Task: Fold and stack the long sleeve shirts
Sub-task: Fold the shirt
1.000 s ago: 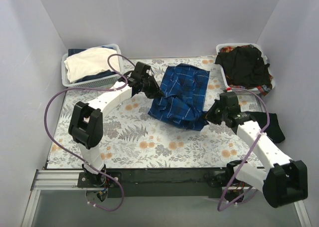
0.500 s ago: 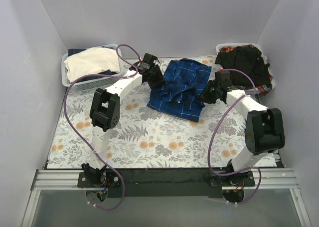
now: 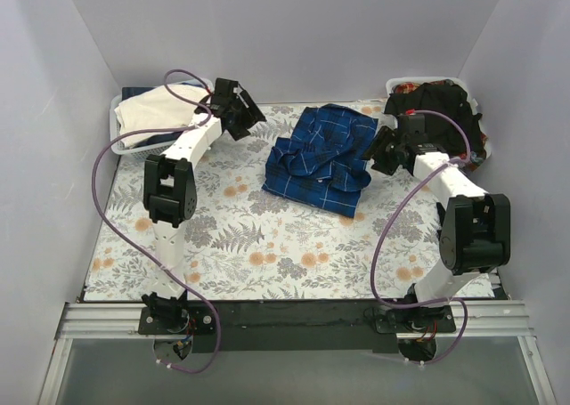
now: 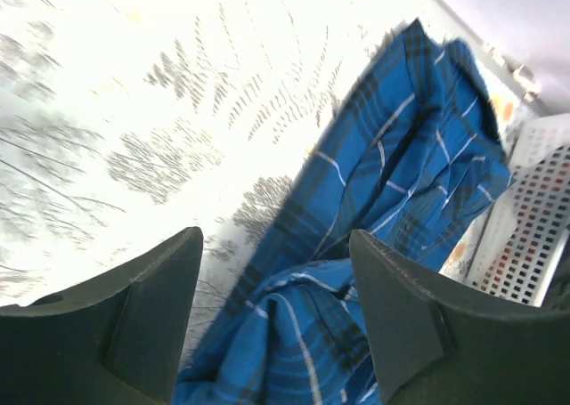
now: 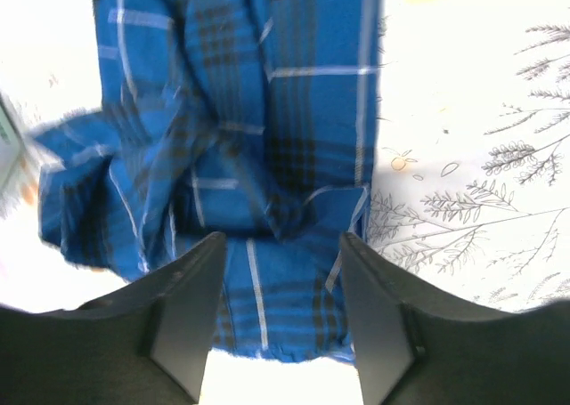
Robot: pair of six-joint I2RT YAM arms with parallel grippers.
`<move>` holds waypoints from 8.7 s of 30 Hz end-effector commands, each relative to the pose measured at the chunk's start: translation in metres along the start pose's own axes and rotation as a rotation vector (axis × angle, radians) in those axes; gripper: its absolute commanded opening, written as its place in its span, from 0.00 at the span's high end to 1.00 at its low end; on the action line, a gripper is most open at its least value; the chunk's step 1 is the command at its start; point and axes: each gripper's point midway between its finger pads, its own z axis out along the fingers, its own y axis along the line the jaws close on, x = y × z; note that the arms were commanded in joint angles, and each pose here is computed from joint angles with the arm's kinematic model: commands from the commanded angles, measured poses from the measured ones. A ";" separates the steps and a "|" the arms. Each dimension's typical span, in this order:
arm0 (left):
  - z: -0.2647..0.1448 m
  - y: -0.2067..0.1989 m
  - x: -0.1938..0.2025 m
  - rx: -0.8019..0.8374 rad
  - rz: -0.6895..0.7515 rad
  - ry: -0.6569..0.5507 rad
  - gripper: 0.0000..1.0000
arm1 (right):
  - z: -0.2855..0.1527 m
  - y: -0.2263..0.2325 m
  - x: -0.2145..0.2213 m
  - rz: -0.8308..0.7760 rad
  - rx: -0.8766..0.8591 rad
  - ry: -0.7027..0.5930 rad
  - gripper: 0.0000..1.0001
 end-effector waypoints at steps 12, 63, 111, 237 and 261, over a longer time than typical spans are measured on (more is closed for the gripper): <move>-0.120 0.019 0.050 0.093 0.117 0.083 0.31 | -0.046 0.065 0.127 -0.478 -0.045 0.086 0.54; -0.263 0.149 0.105 -0.123 0.003 -0.034 0.21 | 0.027 0.204 0.290 -0.906 -0.084 0.274 0.82; -0.124 0.166 0.293 -0.233 0.314 0.397 0.28 | -0.027 0.130 0.287 -0.959 -0.007 0.431 0.71; -0.064 0.113 0.232 0.101 -0.132 0.405 0.45 | 0.037 0.060 0.145 -0.698 0.113 0.346 0.74; -0.150 0.162 0.190 -0.186 0.200 0.285 1.00 | 0.026 0.086 0.290 -0.816 -0.017 0.578 0.77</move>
